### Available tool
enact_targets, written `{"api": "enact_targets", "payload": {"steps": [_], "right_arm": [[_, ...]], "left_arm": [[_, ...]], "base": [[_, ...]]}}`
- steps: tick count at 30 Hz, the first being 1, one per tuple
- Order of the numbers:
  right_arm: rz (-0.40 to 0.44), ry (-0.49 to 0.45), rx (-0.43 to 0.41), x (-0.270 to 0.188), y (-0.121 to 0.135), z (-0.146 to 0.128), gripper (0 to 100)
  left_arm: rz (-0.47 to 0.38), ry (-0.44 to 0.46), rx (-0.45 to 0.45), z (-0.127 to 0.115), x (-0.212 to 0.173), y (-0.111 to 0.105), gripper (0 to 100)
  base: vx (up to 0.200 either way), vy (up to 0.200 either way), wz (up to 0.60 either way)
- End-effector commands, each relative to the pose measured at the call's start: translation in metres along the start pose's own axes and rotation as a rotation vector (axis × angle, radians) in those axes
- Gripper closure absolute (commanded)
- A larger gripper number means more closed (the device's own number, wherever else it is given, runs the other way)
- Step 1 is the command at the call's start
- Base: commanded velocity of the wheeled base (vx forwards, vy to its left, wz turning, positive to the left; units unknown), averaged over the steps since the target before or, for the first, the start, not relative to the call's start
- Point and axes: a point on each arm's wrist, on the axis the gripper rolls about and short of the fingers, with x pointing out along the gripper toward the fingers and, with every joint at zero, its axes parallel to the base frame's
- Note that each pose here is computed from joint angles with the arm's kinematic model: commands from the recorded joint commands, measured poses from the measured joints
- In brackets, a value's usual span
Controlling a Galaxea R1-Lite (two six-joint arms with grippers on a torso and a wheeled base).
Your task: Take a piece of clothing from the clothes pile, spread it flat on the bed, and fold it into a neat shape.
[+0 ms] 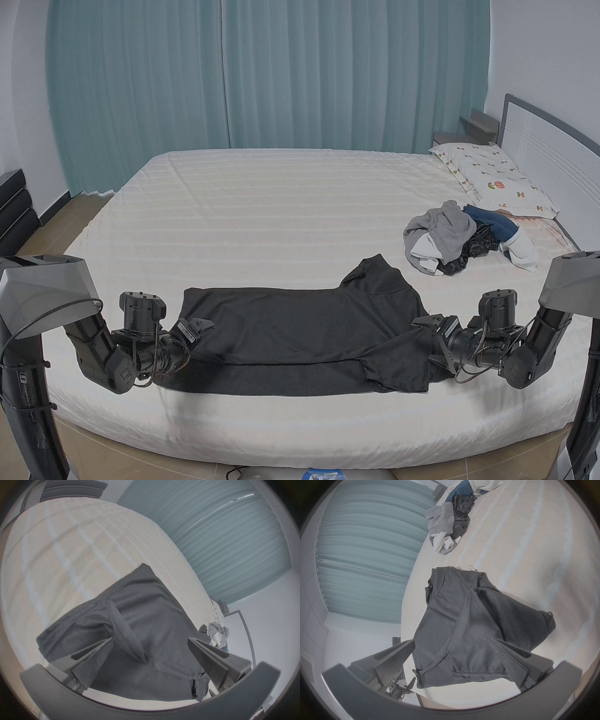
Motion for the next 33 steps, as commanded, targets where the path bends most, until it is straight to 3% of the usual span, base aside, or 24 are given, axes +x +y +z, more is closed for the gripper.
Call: {"api": "enact_targets", "payload": {"steps": [1,14,22,28,33], "right_arm": [[-0.007,0.011,-0.002,0.002,-0.002,-0.003,0],[-0.004,0.012,-0.010,0.003,-0.001,-0.004,0],[0.002,0.018,-0.016,0.004,0.001,-0.006,0],[-0.003,0.021,-0.016,0.007,0.000,-0.007,0],[-0.003,0.010,-0.026,0.007,0.002,-0.009,0]], "left_arm": [[0.001,0.017,0.020,-0.007,0.010,-0.002,0],[0.061,0.058,0.063,-0.011,0.024,-0.003,0],[0.081,-0.031,0.078,-0.002,0.049,-0.010,0],[0.103,-0.165,0.001,0.014,0.067,-0.011,0],[0.079,-0.205,-0.111,0.030,0.059,-0.012,0]], "base": [[0.000,0.000,0.00],[0.000,0.000,0.00],[0.000,0.000,0.00],[0.000,0.000,0.00],[0.000,0.000,0.00]]}}
